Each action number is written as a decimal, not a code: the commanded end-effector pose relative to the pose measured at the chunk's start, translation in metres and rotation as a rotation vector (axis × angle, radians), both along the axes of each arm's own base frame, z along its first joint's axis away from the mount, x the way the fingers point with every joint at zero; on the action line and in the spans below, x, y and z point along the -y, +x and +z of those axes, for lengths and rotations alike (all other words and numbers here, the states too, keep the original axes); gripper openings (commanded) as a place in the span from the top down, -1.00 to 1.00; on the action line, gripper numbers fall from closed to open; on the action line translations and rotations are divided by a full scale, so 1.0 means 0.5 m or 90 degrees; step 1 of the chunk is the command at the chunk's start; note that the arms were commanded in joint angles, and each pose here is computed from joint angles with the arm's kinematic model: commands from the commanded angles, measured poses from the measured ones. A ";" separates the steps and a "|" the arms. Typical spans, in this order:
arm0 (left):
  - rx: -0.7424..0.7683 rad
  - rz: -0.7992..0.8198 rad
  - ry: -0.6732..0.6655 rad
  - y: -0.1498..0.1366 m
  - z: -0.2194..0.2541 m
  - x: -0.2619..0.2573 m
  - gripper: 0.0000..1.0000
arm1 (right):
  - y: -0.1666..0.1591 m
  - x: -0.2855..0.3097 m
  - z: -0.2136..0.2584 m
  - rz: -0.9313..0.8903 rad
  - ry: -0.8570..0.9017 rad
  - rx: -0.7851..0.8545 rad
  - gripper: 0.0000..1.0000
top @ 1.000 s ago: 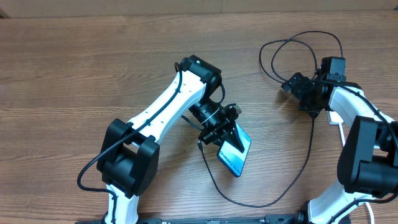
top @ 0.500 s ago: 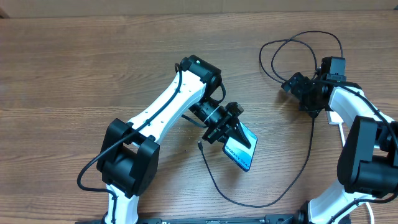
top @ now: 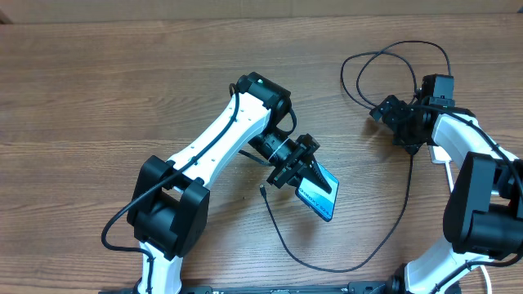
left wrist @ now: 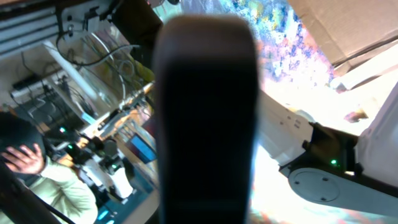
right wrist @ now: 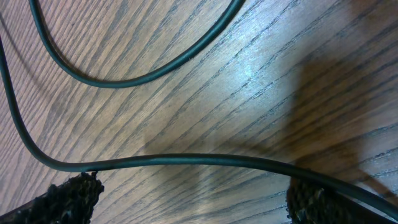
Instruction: Plug charger to phone and switch on socket
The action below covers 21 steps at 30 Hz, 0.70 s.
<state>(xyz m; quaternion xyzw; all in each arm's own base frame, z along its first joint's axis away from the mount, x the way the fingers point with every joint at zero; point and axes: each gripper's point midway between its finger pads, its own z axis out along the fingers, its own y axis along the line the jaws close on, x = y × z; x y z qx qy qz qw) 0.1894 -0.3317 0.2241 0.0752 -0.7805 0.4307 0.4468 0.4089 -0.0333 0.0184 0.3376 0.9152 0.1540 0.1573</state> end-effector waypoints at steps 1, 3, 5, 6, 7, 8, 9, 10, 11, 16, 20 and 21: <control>-0.053 0.035 -0.003 0.001 0.052 0.000 0.91 | -0.019 0.012 -0.034 -0.009 -0.010 -0.029 -1.00; -0.058 0.037 0.000 0.001 0.053 0.001 0.92 | -0.019 0.012 -0.034 -0.009 -0.010 -0.029 -1.00; -0.059 0.038 -0.003 0.001 0.054 0.001 0.92 | -0.019 0.012 -0.034 -0.008 -0.010 -0.029 -1.00; -0.059 0.038 -0.003 0.001 0.054 0.001 0.91 | -0.019 0.012 -0.034 -0.009 -0.010 -0.029 -0.99; -0.059 0.039 -0.003 0.002 0.054 0.001 0.92 | -0.019 0.012 -0.034 -0.008 -0.010 -0.029 -1.00; -0.059 0.041 -0.003 0.004 0.054 0.000 0.91 | -0.019 0.012 -0.034 -0.008 -0.010 -0.029 -1.00; -0.059 0.042 -0.003 0.006 0.054 -0.002 0.91 | -0.019 0.012 -0.034 -0.008 -0.010 -0.029 -1.00; -0.059 0.045 -0.003 0.009 0.054 -0.003 0.92 | -0.019 0.012 -0.034 -0.008 -0.010 -0.029 -1.00; -0.059 0.049 -0.003 0.012 0.054 -0.005 0.92 | -0.019 0.012 -0.034 -0.008 -0.010 -0.029 -1.00; -0.059 0.067 -0.004 0.031 0.054 -0.017 0.91 | -0.019 0.012 -0.034 -0.008 -0.010 -0.029 -0.99; -0.062 0.071 -0.002 0.035 0.054 -0.019 0.91 | -0.019 0.012 -0.034 -0.009 -0.010 -0.029 -1.00; -0.064 0.072 -0.001 0.035 0.054 -0.019 0.92 | -0.019 0.012 -0.034 -0.008 -0.010 -0.029 -1.00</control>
